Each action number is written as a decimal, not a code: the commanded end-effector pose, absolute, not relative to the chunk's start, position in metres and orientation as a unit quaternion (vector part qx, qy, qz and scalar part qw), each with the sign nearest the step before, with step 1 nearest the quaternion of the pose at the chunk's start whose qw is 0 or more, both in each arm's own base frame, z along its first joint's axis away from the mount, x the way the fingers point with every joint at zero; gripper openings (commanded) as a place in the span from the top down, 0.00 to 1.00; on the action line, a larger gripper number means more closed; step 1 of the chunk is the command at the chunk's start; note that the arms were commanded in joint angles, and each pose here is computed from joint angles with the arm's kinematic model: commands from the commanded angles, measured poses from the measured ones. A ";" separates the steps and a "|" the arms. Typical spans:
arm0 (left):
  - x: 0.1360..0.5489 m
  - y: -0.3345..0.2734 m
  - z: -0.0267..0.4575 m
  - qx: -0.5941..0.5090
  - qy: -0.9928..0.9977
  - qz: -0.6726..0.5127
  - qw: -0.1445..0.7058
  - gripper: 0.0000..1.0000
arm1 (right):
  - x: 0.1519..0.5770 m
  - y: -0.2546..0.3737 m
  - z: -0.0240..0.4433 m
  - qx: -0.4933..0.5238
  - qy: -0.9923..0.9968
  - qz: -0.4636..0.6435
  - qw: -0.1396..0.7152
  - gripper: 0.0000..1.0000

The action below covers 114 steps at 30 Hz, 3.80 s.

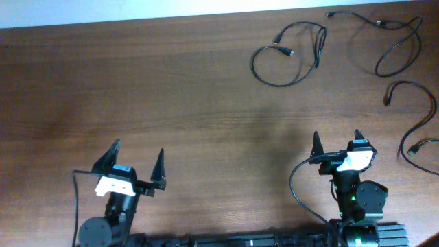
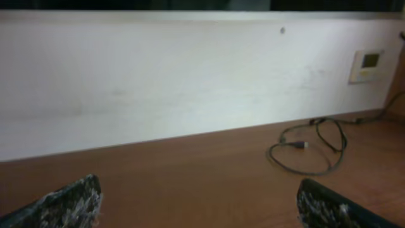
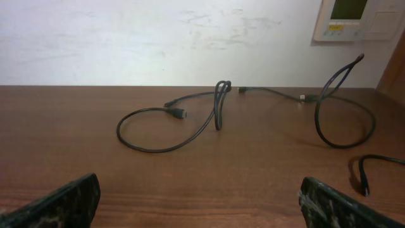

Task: Untangle cables

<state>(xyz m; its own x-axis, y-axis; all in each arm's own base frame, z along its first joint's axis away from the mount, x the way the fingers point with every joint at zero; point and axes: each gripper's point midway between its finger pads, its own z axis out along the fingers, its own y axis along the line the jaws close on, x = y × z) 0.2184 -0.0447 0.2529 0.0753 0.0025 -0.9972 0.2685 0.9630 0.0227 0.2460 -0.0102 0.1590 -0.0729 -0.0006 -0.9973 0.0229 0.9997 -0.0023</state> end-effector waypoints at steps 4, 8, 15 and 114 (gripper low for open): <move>0.234 -0.050 0.199 0.107 0.693 -0.099 0.706 0.01 | 0.246 -0.011 0.156 0.010 0.734 -0.011 0.680 0.01; 0.239 -0.050 0.178 0.107 0.695 -0.099 0.704 0.01 | 0.246 -0.011 0.156 0.010 0.734 -0.011 0.680 0.01; 0.243 -0.032 0.160 0.117 0.720 -0.017 0.684 0.01 | 0.246 -0.011 0.156 0.010 0.733 -0.011 0.680 0.01; 0.246 -0.008 0.157 0.024 0.734 -0.006 0.679 0.01 | 0.246 -0.011 0.156 0.010 0.733 -0.011 0.680 0.01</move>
